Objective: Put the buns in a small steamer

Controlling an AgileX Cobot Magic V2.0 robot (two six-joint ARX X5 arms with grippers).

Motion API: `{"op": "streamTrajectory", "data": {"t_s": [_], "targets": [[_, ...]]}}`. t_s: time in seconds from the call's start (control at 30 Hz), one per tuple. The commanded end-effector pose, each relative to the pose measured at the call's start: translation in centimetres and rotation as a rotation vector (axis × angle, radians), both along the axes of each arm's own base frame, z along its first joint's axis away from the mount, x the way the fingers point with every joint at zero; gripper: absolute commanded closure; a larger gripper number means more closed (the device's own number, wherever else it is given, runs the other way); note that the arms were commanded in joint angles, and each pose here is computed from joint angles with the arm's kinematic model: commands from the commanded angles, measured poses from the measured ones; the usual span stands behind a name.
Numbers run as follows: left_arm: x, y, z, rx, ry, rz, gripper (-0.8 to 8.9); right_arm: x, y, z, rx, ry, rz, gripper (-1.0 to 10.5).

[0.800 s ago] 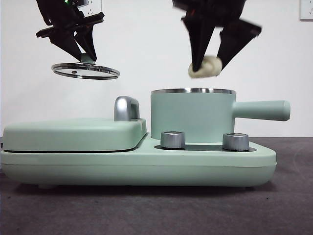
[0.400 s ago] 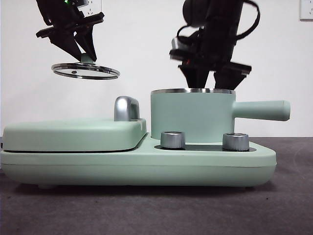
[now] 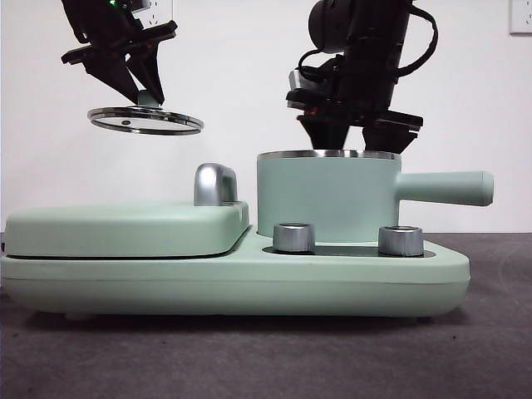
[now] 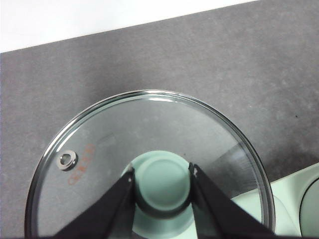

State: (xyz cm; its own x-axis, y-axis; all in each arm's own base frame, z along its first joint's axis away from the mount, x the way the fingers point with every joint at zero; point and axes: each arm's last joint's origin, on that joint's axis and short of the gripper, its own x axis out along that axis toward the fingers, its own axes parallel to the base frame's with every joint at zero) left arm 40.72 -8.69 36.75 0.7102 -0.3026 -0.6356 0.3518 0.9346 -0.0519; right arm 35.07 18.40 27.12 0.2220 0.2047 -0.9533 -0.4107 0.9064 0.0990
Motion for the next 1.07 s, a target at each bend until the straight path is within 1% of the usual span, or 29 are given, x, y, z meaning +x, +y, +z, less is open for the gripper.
{"op": "streamTrajectory", "data": {"t_s": [0.03,0.23,0.37,0.5,0.7,0.87,0.93,1.0,1.07], "targets": [[-0.3,-0.1,2.0,-0.019,-0.076,-0.008,7.95,0.3,0.4,-0.1,-0.005,-0.005,0.011,5.7],[-0.3,-0.1,2.0,-0.018,-0.075,-0.008,7.95,0.3,0.3,0.0,-0.011,-0.006,0.01,5.6],[-0.3,-0.1,2.0,-0.018,-0.075,-0.008,7.95,0.3,0.3,0.9,-0.008,-0.013,0.009,5.6],[-0.3,-0.1,2.0,-0.018,-0.075,-0.008,7.95,0.3,0.2,3.2,-0.027,-0.057,-0.003,5.6],[-0.4,-0.2,2.0,-0.018,-0.073,-0.009,7.95,-0.7,-0.3,7.6,-0.02,-0.087,-0.007,5.6],[-0.5,-0.8,2.0,-0.019,-0.072,-0.026,7.95,-2.9,-1.4,10.3,-0.02,-0.092,-0.005,5.6],[-0.6,-1.3,2.0,-0.019,-0.073,-0.036,7.95,-4.1,-1.9,11.6,-0.005,-0.119,0.002,5.6],[-0.8,-2.0,2.0,-0.02,-0.071,-0.056,7.95,-6.4,-2.7,13.9,0.029,-0.179,0.01,5.6],[-1.1,-2.8,1.9,-0.02,-0.067,-0.076,7.95,-9.6,-3.7,15.8,0.063,-0.229,0.024,5.6]]}}
